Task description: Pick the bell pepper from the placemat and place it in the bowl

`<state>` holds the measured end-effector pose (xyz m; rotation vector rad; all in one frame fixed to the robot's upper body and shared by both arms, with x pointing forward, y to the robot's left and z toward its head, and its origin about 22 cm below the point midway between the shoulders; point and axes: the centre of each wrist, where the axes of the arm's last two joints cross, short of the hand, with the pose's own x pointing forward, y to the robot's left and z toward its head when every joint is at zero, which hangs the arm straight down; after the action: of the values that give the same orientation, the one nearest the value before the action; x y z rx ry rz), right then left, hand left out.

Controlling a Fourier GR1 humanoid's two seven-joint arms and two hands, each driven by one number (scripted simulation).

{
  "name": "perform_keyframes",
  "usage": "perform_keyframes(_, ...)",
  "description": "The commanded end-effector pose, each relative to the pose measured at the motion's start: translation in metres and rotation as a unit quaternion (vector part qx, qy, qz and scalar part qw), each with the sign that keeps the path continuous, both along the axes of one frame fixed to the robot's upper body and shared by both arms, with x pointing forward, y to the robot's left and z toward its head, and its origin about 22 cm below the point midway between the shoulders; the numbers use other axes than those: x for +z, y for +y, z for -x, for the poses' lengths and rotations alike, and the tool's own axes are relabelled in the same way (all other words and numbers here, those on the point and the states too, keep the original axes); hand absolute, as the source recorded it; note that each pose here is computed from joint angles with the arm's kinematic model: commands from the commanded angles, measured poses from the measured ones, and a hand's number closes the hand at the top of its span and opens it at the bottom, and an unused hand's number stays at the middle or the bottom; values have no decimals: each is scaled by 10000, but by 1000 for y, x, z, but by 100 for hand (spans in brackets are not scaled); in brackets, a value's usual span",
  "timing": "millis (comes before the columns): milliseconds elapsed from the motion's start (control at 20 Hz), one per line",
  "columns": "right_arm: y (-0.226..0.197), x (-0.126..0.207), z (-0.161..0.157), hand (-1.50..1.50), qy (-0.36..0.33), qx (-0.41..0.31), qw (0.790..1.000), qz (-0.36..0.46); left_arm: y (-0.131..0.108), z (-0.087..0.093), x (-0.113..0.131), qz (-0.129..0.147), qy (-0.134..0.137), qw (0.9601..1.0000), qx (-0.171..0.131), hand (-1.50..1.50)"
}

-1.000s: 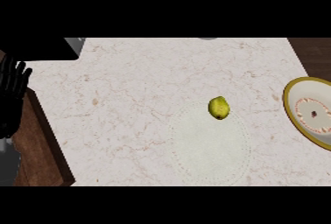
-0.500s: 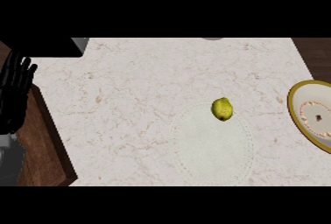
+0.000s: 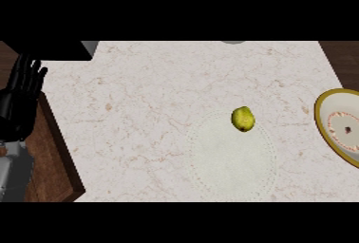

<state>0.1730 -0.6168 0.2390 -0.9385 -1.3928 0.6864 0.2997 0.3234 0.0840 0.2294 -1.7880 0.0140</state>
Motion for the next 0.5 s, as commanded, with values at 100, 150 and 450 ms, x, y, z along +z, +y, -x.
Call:
perform_keyframes(100, 56, -36, -60, 150, 458, 647, 9961, -376, 4, 4, -2, 14, -18, 10000, 45, 0)
perform_keyframes(150, 62, -54, -62, 150, 514, 655, 9956, -435, 0, 6, 6, -23, 2, 10000, 48, 0)
perform_keyframes(450, 83, -82, -76, 150, 750, 346, 9965, -105, 1, 21, -7, 53, -12, 9999, 100, 0)
